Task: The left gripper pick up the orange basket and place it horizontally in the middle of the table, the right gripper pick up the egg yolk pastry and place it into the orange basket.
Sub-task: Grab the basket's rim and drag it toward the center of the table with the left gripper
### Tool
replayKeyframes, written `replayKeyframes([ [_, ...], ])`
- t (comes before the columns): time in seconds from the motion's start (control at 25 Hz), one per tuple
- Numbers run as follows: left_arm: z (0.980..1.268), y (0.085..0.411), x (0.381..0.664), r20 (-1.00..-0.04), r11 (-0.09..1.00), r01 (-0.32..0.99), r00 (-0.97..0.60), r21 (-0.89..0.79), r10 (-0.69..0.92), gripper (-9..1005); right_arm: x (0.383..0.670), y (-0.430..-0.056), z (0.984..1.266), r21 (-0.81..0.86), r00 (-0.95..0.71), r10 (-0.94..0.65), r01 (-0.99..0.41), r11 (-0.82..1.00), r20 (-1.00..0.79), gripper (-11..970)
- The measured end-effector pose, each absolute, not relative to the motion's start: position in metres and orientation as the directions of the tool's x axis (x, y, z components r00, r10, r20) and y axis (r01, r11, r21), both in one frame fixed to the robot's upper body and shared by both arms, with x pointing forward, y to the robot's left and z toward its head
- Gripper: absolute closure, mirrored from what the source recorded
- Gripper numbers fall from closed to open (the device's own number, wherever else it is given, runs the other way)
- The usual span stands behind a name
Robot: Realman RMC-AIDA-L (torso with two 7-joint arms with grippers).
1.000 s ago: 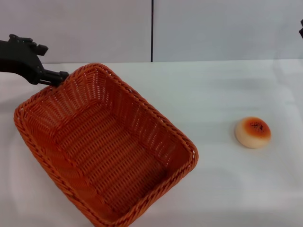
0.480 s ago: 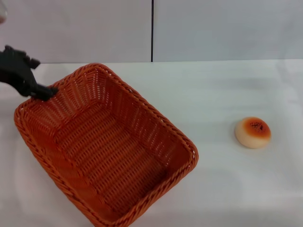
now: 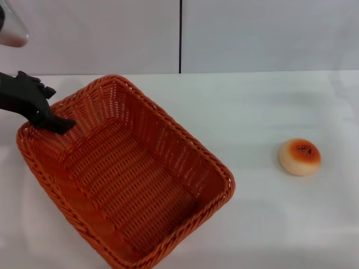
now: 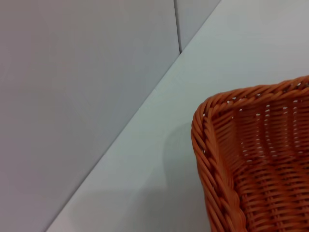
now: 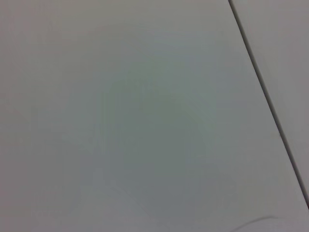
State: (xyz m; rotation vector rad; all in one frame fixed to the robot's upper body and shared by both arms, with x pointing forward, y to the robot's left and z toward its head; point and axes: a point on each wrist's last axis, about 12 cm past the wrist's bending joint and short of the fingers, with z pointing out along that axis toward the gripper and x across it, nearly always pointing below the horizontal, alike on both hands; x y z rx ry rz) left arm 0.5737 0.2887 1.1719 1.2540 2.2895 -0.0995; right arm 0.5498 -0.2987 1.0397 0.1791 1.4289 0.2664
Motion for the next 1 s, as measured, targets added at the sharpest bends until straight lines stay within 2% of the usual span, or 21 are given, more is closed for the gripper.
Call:
replayKeyframes([
  [0.28, 1.160, 0.283, 0.575, -0.461, 0.561, 0.807, -0.432, 0.186, 0.775, 163, 0.545, -0.302, 1.038, 0.280, 0.122, 0.286, -0.065, 0.958, -0.950, 177],
  [0.76, 1.141, 0.271, 0.580, -0.378, 0.547, 0.805, -0.444, 0.230, 0.813, 163, 0.540, -0.305, 1.034, 0.282, 0.118, 0.286, -0.052, 0.958, -0.951, 176],
  [1.0, 1.143, 0.269, 0.580, -0.382, 0.555, 0.798, -0.449, 0.234, 0.808, 334, 0.540, -0.306, 1.035, 0.294, 0.122, 0.299, -0.054, 0.954, -0.947, 176],
])
